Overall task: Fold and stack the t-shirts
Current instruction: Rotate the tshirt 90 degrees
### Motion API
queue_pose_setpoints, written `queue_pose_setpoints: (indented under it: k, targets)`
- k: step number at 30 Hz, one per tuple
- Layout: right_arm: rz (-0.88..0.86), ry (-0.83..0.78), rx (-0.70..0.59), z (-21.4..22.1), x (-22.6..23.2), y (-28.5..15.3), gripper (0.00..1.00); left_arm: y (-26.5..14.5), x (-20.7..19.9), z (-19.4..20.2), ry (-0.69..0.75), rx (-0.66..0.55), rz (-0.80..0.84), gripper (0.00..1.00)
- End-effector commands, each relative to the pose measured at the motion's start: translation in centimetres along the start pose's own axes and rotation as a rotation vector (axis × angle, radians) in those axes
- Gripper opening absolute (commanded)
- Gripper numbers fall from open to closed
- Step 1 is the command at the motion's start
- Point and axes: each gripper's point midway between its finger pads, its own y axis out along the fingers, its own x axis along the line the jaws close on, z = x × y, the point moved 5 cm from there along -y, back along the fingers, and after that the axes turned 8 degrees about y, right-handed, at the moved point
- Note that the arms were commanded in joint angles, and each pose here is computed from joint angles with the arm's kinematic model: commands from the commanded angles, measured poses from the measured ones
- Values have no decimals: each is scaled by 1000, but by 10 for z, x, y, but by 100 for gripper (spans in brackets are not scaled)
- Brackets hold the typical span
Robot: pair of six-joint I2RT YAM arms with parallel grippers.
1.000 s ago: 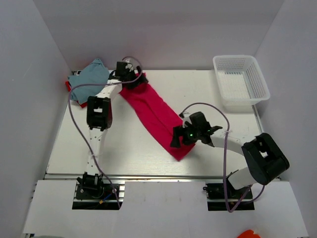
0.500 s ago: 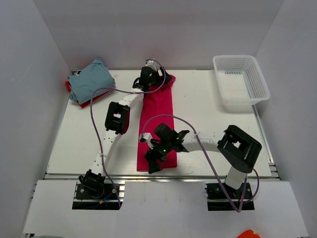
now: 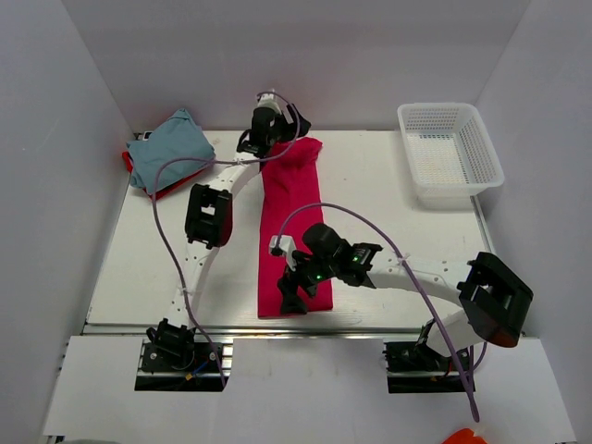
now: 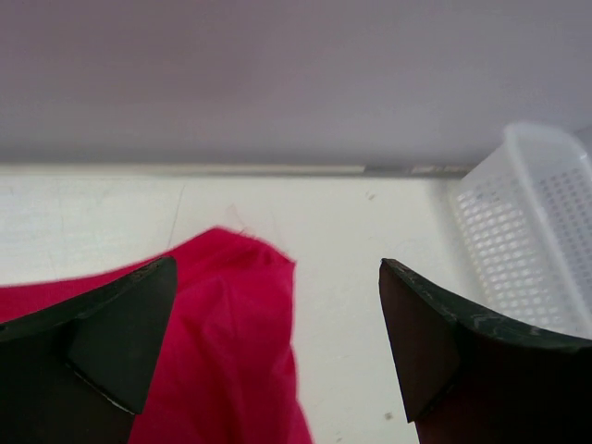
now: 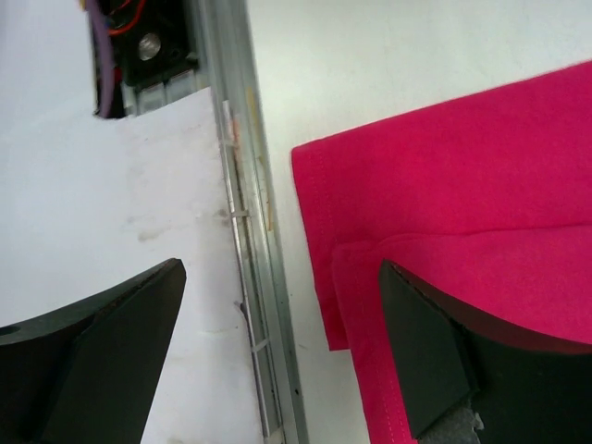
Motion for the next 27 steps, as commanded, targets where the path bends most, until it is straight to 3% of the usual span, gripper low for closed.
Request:
queue_pose_setpoints:
  k: [1, 6, 9, 10, 12, 13, 15, 16, 21, 27]
  targets:
    - [59, 23, -84, -13, -1, -5, 90, -49, -60, -134, 54, -241, 63, 100]
    - [308, 166, -180, -15, -26, -20, 90, -85, -81, -154, 111, -168, 95, 100]
    - [398, 247, -245, -9, -33, -36, 90, -129, -77, -154, 123, -37, -32, 100]
    - [420, 271, -252, -6, -36, -38, 90, -139, -65, -126, 127, 60, -68, 100]
    - [513, 373, -270, 11, -46, -49, 90, -192, -69, -131, 121, 96, -137, 100]
    - [542, 419, -268, 19, -51, -52, 90, -206, -50, -80, 106, 223, -168, 100]
    - [598, 480, -250, 40, -54, -62, 90, -255, -62, -79, 102, 201, -152, 100]
    - [598, 488, -250, 43, -55, -65, 90, -275, -45, -36, 76, 302, -207, 100]
    - [554, 534, -266, 63, -48, -74, 90, -363, -46, 62, -29, 531, -148, 100]
    - [480, 587, -170, 88, -45, -62, 85, -424, -55, 129, -74, 861, -118, 100]
